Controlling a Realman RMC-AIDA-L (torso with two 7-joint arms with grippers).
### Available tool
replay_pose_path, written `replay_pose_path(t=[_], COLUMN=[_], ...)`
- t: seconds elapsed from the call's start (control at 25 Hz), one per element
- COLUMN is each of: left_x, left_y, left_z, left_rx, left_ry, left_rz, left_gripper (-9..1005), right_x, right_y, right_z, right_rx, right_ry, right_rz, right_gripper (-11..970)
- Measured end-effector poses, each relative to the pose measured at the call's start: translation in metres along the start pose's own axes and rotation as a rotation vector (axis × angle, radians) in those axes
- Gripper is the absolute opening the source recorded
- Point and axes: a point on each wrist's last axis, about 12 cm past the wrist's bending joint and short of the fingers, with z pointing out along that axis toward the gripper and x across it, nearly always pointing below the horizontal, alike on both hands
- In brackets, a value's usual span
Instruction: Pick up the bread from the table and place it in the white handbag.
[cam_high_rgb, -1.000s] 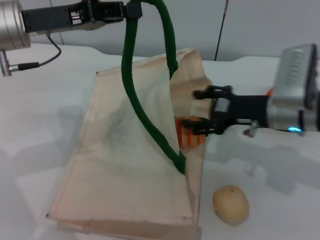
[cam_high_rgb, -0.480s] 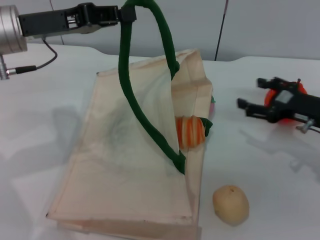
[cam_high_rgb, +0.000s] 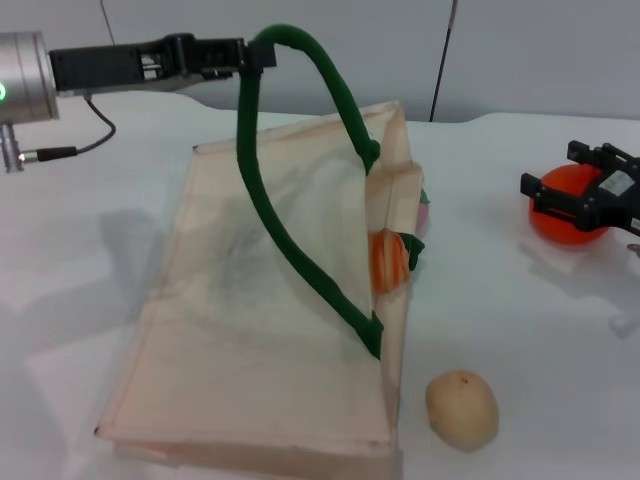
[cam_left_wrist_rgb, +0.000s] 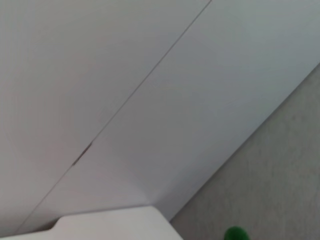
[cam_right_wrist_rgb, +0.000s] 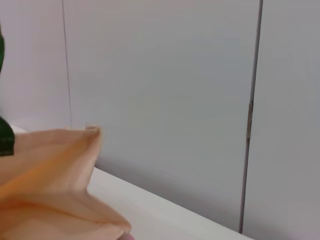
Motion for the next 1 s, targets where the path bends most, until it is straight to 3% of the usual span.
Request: replay_pose_path(t=[0.32,0.48,0.68,1.0], left_x=[0.0018,0.0042,0.0049,0.0009], left_y=[0.0003,0.0012,0.0016,-0.0001], left_z=[0.0066,0.0063,0.0057,0.0053], left_rx=[-0.009,-0.020,-0.027,-0.011], left_ry=[0.033,0.063,0.081,0.048], left_rz=[-0.013,-0.072,-0.083,-0.079], left_gripper=[514,601,783,771], right_x=[-0.0002,-0.0008,-0.0006,-0.0008], right_y=[-0.0024,-0.0026,-0.0027,-0.0070], right_z=[-0.0015,-0.0013,-0.0014,-0.0051], right_rx=[0.032,0.033,0.033,0.076], right_ry=[-0.021,-0.024,-0.024,-0.051], right_rz=[0.025,0.026,0.027,0.050], right_gripper=[865,865,865,865])
